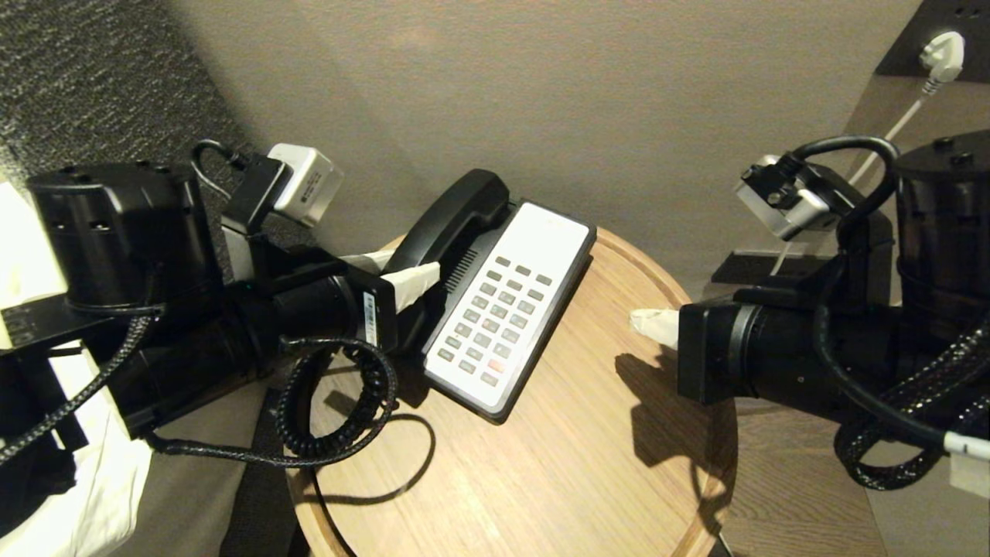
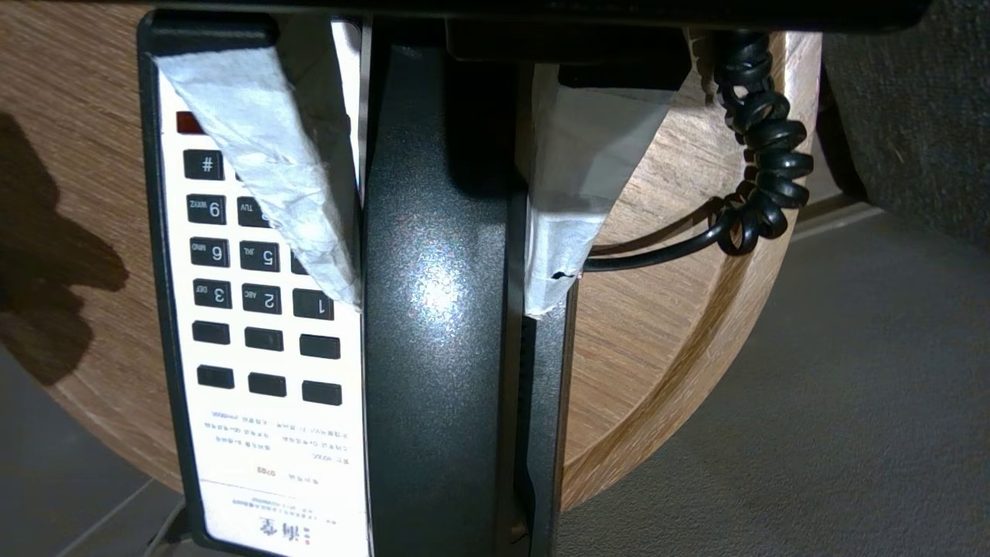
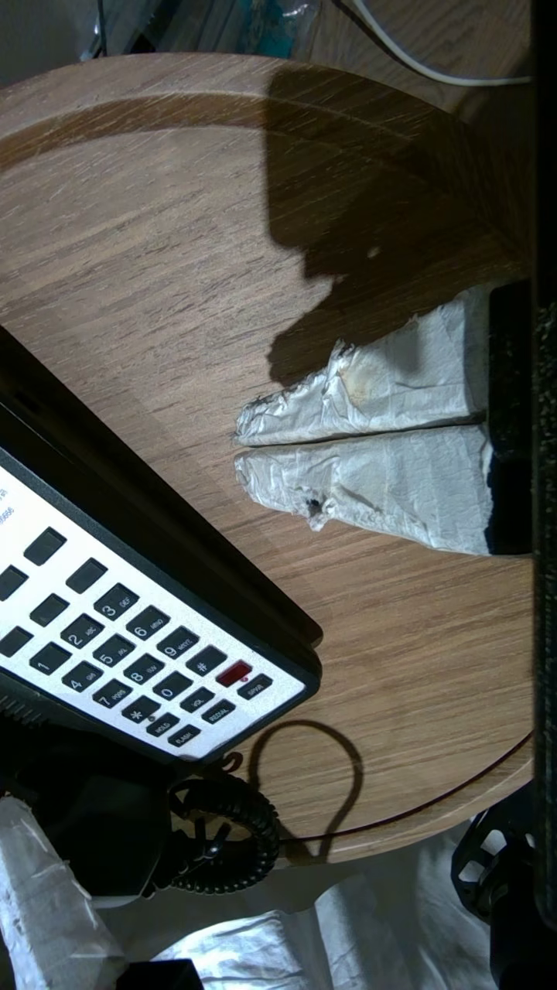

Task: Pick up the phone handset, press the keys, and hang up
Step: Put the handset back

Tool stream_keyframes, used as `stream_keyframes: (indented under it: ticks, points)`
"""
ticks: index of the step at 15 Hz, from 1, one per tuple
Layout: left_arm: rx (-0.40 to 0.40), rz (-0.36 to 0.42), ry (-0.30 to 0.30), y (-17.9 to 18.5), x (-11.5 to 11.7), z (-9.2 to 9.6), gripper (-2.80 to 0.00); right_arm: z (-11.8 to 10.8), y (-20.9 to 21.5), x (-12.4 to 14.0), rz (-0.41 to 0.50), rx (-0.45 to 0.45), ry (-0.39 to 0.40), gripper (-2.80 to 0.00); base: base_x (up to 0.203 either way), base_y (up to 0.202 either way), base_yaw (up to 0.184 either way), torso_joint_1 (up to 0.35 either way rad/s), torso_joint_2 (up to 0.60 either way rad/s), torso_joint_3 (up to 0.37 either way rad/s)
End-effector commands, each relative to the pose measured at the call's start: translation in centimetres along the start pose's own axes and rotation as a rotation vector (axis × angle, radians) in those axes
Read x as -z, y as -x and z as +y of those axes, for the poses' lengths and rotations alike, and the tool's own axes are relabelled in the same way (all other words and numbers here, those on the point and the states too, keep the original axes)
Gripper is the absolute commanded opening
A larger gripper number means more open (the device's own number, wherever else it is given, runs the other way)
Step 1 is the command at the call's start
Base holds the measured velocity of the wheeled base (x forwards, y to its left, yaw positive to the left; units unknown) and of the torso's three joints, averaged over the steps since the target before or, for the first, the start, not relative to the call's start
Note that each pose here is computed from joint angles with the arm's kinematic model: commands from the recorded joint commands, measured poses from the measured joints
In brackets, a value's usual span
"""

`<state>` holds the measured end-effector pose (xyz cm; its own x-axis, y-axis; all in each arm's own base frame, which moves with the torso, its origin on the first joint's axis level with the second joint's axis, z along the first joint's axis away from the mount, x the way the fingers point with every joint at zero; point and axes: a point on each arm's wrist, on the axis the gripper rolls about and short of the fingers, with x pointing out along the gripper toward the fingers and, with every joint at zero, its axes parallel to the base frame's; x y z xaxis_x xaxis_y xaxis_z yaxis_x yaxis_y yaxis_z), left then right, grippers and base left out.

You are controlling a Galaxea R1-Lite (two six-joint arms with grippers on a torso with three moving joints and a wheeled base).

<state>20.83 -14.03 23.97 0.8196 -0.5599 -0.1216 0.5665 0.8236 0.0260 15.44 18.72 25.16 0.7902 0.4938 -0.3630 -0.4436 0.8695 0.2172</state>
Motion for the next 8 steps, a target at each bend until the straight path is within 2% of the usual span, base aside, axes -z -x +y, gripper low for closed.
stream_keyframes:
  ticks: [1, 8]
  points:
    - [0.001, 0.003, -0.008, -0.22, 0.04, 0.00, -2.80, 0.02, 0.02, -0.04, -0.003, 0.001, -0.002, -2.80, 0.000, 0.000, 0.000, 0.000, 0.00, 0.000]
    - [0.006, 0.006, -0.016, -0.79, 0.28, -0.01, -2.80, -0.02, 0.05, 0.02, -0.001, 0.002, -0.002, -2.80, 0.000, 0.000, 0.000, 0.000, 0.00, 0.000]
